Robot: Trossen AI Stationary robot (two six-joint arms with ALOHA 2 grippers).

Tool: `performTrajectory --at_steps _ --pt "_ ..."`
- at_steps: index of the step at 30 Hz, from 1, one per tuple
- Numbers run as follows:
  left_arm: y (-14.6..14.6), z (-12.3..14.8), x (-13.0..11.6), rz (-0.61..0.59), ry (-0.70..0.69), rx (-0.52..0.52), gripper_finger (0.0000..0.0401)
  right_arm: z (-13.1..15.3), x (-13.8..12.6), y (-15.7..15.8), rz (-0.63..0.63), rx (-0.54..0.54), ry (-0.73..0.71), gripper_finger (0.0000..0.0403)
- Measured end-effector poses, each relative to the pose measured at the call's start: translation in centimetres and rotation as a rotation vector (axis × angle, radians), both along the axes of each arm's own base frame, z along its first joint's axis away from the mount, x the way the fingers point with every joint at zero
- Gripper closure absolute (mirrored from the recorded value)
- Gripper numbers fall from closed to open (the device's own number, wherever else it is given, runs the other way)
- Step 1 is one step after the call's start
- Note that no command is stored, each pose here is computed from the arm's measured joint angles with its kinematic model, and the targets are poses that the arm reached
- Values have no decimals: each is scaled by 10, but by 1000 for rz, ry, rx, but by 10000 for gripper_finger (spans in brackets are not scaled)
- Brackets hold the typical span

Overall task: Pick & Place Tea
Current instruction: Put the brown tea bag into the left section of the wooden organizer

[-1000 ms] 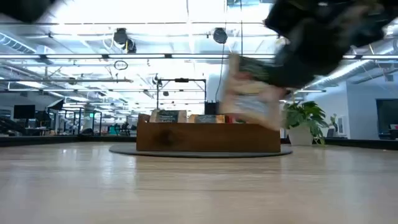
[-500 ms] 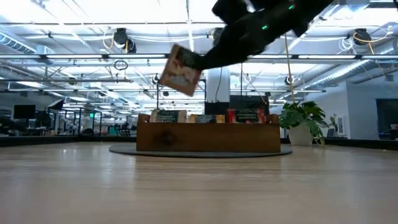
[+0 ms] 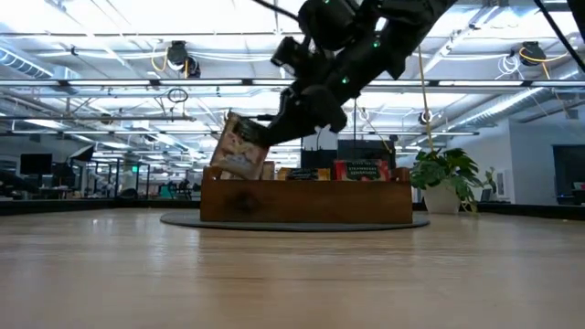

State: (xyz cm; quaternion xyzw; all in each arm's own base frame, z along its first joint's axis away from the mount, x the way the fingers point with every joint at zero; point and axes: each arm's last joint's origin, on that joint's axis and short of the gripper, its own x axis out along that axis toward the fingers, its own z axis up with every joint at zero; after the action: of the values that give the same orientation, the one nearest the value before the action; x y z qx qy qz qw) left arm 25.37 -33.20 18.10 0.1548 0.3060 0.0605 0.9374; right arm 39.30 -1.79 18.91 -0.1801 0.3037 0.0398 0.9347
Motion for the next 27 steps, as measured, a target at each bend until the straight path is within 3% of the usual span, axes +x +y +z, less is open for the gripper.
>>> performTrajectory --at_steps 9,16,23,27 --pt "2 -1 -1 20 12 -13 377 -18 4 -1 -5 -24 77 403" --pt "4 -1 1 26 14 -10 377 -14 -1 0 -87 -129 115 403" --pt "10 -1 9 50 15 -9 377 -13 -1 7 -68 -121 110 403" --pt "13 -1 12 62 15 -10 377 -13 0 14 5 -73 95 403"
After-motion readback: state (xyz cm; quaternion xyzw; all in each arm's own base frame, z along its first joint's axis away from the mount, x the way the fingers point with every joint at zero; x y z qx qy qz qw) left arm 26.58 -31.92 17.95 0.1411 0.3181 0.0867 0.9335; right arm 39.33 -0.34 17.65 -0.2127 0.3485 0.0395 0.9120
